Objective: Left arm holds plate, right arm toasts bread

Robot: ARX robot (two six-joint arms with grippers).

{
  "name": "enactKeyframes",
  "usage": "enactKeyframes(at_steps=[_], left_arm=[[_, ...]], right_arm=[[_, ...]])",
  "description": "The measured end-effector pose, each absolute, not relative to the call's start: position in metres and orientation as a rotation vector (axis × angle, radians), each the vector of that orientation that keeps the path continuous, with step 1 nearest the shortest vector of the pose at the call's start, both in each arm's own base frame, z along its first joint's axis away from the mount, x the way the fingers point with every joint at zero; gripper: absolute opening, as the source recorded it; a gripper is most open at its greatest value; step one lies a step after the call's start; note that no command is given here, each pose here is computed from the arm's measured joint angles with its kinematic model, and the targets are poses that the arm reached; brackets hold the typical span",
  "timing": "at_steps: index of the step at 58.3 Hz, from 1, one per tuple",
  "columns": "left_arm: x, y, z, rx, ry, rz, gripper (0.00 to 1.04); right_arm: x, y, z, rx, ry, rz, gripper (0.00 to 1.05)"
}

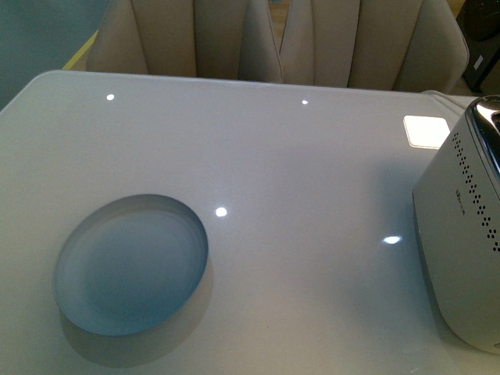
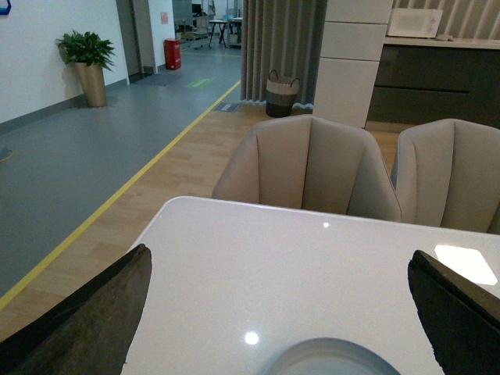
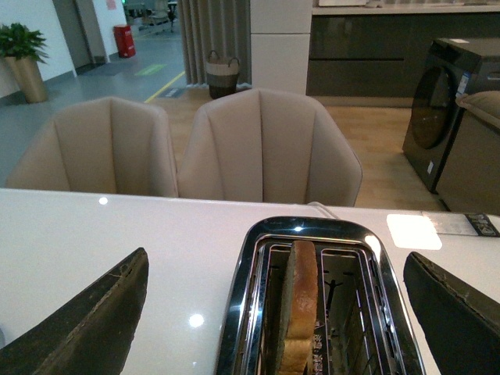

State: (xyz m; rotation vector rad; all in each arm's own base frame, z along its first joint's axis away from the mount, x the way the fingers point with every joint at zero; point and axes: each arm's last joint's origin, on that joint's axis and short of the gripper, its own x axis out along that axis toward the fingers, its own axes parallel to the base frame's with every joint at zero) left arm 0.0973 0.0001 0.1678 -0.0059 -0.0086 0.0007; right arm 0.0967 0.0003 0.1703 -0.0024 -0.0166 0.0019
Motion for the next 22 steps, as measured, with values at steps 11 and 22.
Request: enactKeyframes(at_steps=[11,22], left_arm=[[0.0973,0.0001,0.1678,-0.006,-0.009,0.001,0.98],[0.0973,0.0001,0.1678,-0.006,-0.009,0.001,0.98]], right_arm=[[0.0967,0.0003,0.1703,-0.002,-0.017,0.002,0.96],[0.0967,0.0003,0.1703,-0.002,-0.017,0.002,0.96]])
